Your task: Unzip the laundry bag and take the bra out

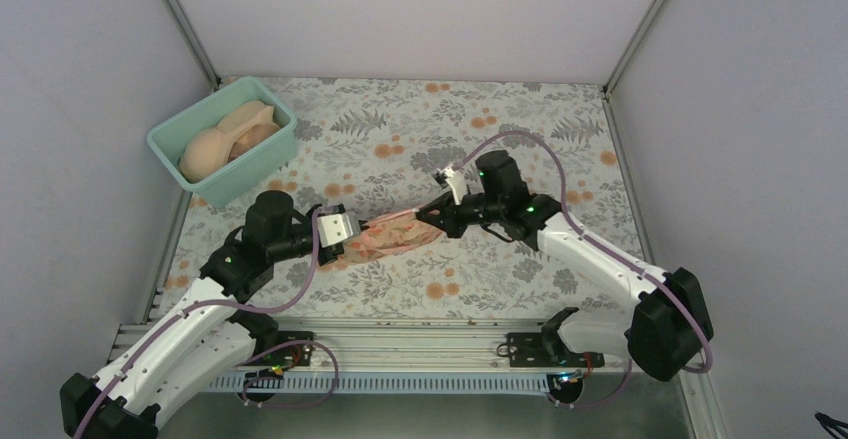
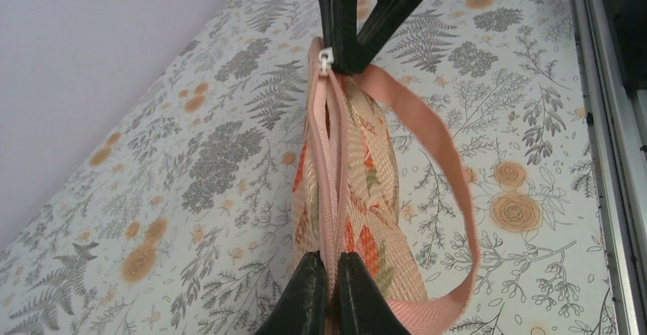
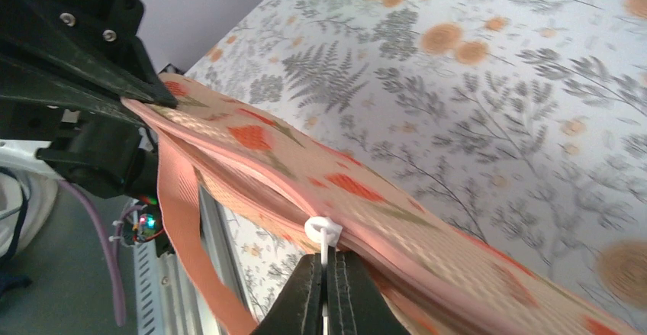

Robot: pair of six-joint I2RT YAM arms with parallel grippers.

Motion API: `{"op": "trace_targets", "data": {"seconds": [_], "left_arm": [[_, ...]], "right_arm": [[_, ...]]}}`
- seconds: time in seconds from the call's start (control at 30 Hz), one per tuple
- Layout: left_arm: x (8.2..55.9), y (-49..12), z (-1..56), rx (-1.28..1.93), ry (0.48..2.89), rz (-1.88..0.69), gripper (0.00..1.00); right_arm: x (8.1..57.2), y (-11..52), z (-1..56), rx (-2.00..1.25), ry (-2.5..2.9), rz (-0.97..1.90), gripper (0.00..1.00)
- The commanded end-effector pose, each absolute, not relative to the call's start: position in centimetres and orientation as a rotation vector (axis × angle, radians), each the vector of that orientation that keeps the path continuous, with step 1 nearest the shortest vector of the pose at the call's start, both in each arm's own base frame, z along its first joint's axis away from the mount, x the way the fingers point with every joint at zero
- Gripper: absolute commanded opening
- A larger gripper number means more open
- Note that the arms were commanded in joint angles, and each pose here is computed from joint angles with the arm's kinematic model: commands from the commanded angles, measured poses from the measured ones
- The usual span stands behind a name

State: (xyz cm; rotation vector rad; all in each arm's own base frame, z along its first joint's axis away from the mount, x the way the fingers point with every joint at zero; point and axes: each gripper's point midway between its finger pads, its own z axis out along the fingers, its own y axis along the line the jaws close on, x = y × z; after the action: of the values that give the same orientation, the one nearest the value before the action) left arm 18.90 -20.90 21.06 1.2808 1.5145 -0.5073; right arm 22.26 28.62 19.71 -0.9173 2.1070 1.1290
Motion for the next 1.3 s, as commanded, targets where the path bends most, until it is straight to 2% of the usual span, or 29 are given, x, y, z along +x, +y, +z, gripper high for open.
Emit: {"op": "trace_targets", "data": {"seconds": [0.0,0.27,0.3,0.37,0.4,0.43,0.5,0.6,0.77,0.87,0.97,1.03,1.27], "left_arm": [[19.1,-20.5,20.6,1.239,1.546,-0.511,0.02],[19.5,-19.8,18.9,1.220,1.579,-0.480,0.02],[19.5,-19.7,18.4,1.227,1.583,-0.465,0.06],[19.0,-19.7,17.6,1.276,1.569,-0.464,0.37],[18.5,-19.9,17.3,1.306,1.555,-0.478,0.50],[18.1,-20.1,17.3,1.329,1.540,-0.501,0.59],[17.7,-20.6,18.2,1.333,1.528,-0.544,0.69],[17.9,-21.4,20.5,1.298,1.512,-0.600,0.78],[18.5,-23.3,22.2,1.188,1.589,-0.715,0.81],[18.7,-24.2,22.0,1.184,1.605,-0.732,0.86],[19.0,-24.9,21.4,1.178,1.631,-0.717,0.87],[19.6,-25.1,21.2,1.145,1.662,-0.704,0.82],[21.0,-25.3,20.4,1.109,1.676,-0.627,0.58]], "right_arm": [[23.1,26.2,19.9,-0.821,2.122,1.088,0.04],[23.1,26.2,19.4,-0.834,2.135,1.148,0.04],[23.2,26.5,19.3,-0.835,2.143,1.155,0.04],[23.0,27.2,19.3,-0.848,2.141,1.173,0.04],[22.7,27.7,19.5,-0.862,2.130,1.188,0.04],[22.5,28.2,19.8,-0.877,2.116,1.198,0.04],[21.9,29.4,20.3,-0.914,2.091,1.221,0.04],[21.6,30.7,21.3,-0.945,2.060,1.236,0.04],[20.9,32.4,22.3,-0.990,2.020,1.260,0.04],[20.7,32.9,22.4,-1.004,2.018,1.267,0.04],[20.4,33.3,22.1,-1.021,2.019,1.274,0.04],[20.2,33.6,22.0,-1.031,2.017,1.279,0.04],[19.4,34.1,22.5,-1.068,1.985,1.298,0.04]]}}
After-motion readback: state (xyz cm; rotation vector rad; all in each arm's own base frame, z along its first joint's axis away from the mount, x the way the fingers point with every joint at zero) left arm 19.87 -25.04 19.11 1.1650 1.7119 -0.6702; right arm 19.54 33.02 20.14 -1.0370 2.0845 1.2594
